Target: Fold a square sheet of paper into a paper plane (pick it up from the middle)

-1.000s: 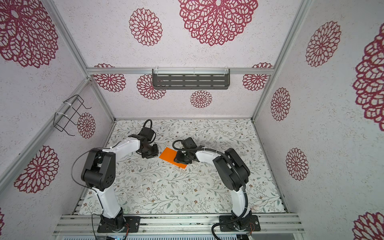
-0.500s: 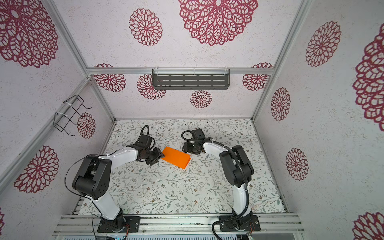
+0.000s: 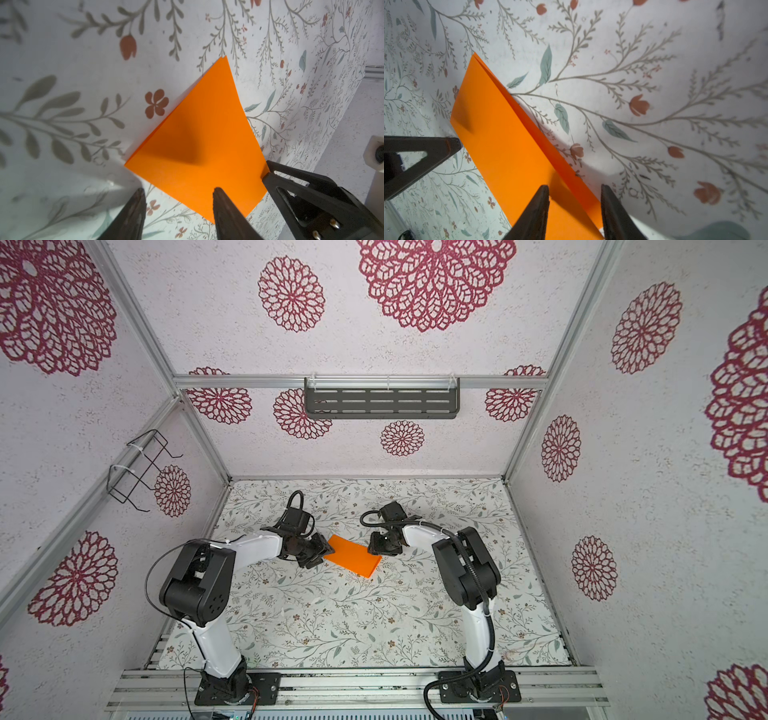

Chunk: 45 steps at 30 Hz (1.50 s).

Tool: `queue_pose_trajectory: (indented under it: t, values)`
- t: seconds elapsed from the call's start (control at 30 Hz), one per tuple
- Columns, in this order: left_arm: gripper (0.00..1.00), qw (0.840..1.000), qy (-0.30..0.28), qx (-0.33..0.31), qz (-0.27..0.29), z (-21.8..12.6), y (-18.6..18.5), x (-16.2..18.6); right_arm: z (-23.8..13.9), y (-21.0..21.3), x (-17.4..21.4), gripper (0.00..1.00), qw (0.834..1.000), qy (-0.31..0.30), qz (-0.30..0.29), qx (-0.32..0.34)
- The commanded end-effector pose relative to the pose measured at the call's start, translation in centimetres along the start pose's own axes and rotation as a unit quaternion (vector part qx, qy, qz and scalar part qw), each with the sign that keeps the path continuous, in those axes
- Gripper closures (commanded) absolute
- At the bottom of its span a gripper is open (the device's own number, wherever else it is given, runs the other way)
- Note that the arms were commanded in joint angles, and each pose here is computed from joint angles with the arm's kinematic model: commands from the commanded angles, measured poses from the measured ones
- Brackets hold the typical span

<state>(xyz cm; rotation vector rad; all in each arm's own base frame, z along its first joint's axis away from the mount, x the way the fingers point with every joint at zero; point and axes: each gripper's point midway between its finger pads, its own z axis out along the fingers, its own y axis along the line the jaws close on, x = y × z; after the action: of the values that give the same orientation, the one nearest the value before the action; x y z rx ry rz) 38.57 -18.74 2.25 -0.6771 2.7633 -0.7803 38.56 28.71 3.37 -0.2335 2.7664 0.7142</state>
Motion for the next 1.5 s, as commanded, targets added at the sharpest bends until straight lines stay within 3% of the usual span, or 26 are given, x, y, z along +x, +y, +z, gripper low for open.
queue_pose_trajectory:
  t: [0.0,0.27,0.43,0.6,0.93,1.27,1.47]
  values:
    - [0.47,1.0,0.015,0.007,0.016,1.0,-0.6,-0.1,-0.9,-0.4,3.0,0.57,0.999,0.035,0.021,0.001]
    - [0.49,0.997,0.052,0.028,0.045,3.0,-1.9,-0.2,-2.3,1.4,6.0,0.59,0.995,0.032,0.066,-0.06]
    - [0.47,0.993,0.075,0.054,0.066,3.8,-3.5,-0.3,-3.3,1.5,5.5,0.56,0.994,-0.004,0.086,-0.073]
    - [0.47,0.993,0.073,0.041,0.087,3.4,-3.9,-1.0,-4.0,2.3,4.6,0.57,0.989,-0.021,0.103,-0.105]
    - [0.52,0.992,0.078,0.042,0.091,3.6,-4.0,-0.8,-3.8,2.6,4.9,0.7,0.981,-0.008,0.144,-0.131]
    - [0.52,0.993,0.043,0.02,0.109,1.3,-4.2,-1.7,-2.6,0.5,6.3,0.9,0.983,0.02,0.166,-0.075]
    - [0.57,0.986,0.047,0.093,0.13,-0.1,-6.8,0.0,-2.1,0.0,6.6,0.91,0.983,0.03,0.17,-0.063]
